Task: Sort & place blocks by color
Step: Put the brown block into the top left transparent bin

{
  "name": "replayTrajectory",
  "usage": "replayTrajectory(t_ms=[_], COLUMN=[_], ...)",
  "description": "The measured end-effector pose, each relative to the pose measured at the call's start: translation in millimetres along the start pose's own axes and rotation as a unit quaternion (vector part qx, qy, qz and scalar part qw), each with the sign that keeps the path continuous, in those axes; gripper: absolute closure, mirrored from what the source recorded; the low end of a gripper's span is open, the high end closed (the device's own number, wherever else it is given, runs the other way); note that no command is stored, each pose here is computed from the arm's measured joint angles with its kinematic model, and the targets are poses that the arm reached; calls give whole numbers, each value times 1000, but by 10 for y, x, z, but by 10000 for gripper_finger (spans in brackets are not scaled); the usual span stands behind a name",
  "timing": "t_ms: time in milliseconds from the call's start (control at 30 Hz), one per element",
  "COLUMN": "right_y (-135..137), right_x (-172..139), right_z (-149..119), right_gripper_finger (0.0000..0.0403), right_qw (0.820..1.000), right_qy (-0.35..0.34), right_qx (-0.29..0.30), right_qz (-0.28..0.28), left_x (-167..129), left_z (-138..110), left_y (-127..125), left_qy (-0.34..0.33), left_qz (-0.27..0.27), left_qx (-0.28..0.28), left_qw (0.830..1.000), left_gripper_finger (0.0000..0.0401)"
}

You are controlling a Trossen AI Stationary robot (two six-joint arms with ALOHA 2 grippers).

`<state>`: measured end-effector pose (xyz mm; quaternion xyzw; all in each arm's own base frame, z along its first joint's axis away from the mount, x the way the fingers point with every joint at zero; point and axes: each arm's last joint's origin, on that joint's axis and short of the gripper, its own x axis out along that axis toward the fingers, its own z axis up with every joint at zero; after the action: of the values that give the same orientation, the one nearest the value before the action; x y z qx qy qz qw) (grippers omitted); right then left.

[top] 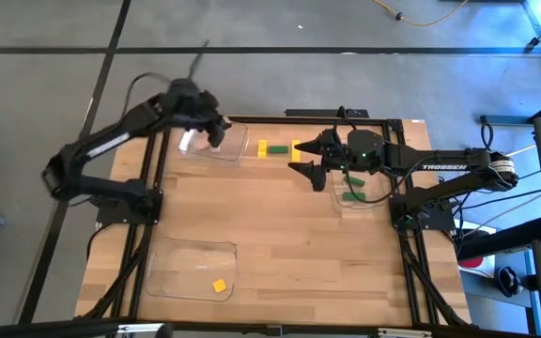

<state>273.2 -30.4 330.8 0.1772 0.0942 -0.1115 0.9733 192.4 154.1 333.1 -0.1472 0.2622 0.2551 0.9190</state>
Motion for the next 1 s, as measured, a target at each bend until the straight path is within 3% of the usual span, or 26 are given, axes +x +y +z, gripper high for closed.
replayTrajectory(t_ms=[133,333,600,1000], right_y=[-3,-10,-13,-18], right_x=[0,0,0,-1], right_z=[-8,-25,-32,-29], right_gripper_finger=[63,63,63,63], right_qw=[1000,1000,1000,1000], right_qy=[4,13,16,11], right_qx=[1,1,2,1], right_qz=[-2,-6,-8,-18], left_x=[390,812,1082,1212], left_z=[-110,-384,-611,-956], left_y=[193,339,452,492], left_qy=[118,207,239,264], left_qz=[22,83,174,178], left_qx=[-19,-82,-138,-186], left_qw=[993,971,945,930], left_gripper_finger=[282,282,282,282])
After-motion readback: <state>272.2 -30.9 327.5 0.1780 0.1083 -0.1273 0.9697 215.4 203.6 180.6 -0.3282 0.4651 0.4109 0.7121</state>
